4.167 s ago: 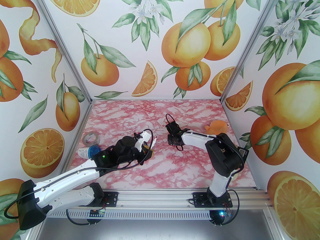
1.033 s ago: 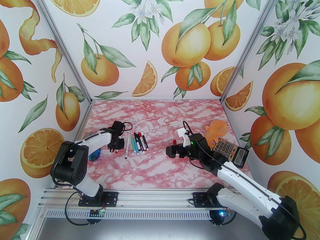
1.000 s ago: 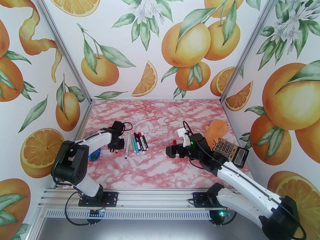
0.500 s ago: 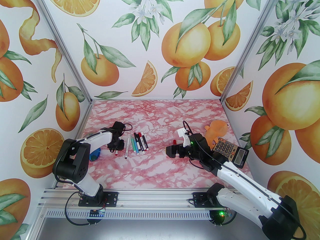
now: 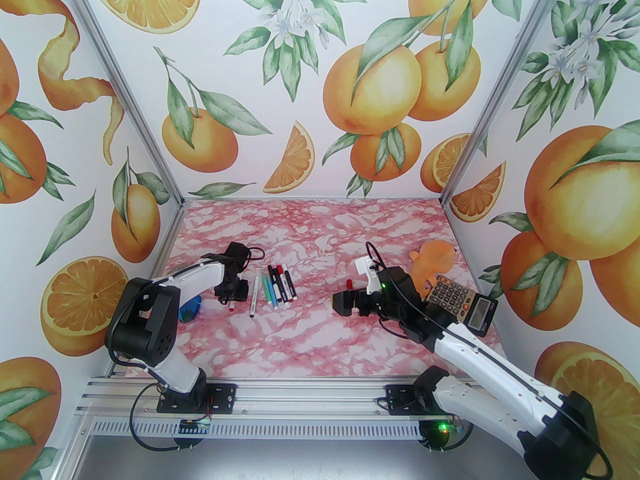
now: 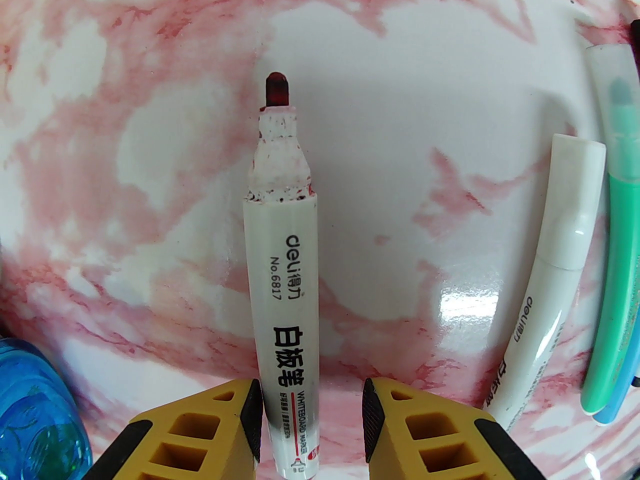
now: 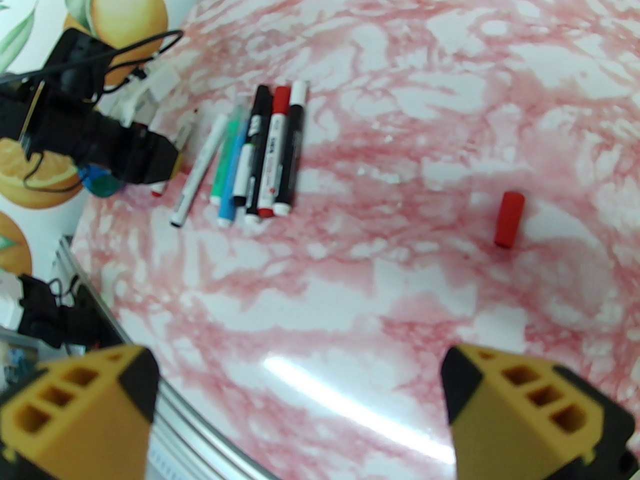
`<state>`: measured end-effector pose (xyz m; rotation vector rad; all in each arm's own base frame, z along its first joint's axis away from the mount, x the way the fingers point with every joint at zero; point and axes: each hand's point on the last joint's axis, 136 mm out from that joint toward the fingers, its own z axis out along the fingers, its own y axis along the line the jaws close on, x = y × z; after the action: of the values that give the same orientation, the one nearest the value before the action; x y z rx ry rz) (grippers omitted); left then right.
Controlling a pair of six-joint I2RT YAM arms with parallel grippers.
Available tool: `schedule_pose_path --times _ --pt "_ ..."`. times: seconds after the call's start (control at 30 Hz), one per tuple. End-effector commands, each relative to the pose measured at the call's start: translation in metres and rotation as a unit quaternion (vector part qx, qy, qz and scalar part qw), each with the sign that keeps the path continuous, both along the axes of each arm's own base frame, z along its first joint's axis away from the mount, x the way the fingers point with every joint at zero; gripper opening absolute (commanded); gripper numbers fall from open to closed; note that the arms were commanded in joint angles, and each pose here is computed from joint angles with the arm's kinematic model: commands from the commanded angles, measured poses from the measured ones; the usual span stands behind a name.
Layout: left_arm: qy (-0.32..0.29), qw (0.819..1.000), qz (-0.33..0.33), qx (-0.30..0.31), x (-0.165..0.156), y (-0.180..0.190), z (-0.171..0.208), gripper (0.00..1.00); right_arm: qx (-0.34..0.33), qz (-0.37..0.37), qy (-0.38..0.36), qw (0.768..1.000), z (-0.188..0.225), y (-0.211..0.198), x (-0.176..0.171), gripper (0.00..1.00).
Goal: Open the pen caps
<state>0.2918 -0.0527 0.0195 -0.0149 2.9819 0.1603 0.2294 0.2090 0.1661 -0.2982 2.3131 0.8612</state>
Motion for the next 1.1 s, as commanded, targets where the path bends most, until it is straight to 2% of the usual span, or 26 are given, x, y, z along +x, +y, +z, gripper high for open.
schedule_pose_path --times 0.0,0.17,0.27,0.5,1.07 --pt "-0.03 0.999 0.013 -0.016 0.01 -0.003 0.025 0.38 0.005 -0.003 -0.019 1.0 0.017 0.001 0.003 0.99" --pt "-0.057 0.997 0.014 -0.046 0.009 -0.012 0.05 0.39 0.004 -0.003 -0.019 1.0 0.015 0.001 0.003 0.99" --pt "-0.059 0.994 -0.001 -0.093 0.003 -0.035 0.058 0.39 0.006 -0.002 -0.017 1.0 0.014 0.002 0.003 0.99" --pt "-0.065 0.984 -0.039 -0.159 -0.002 -0.077 0.064 0.36 0.01 -0.002 -0.02 1.0 0.016 0.004 0.005 0.99" --pt "-0.03 0.996 -0.051 -0.067 0.007 -0.074 0.017 0.33 0.006 -0.007 -0.015 1.0 0.012 -0.002 0.0 0.99"
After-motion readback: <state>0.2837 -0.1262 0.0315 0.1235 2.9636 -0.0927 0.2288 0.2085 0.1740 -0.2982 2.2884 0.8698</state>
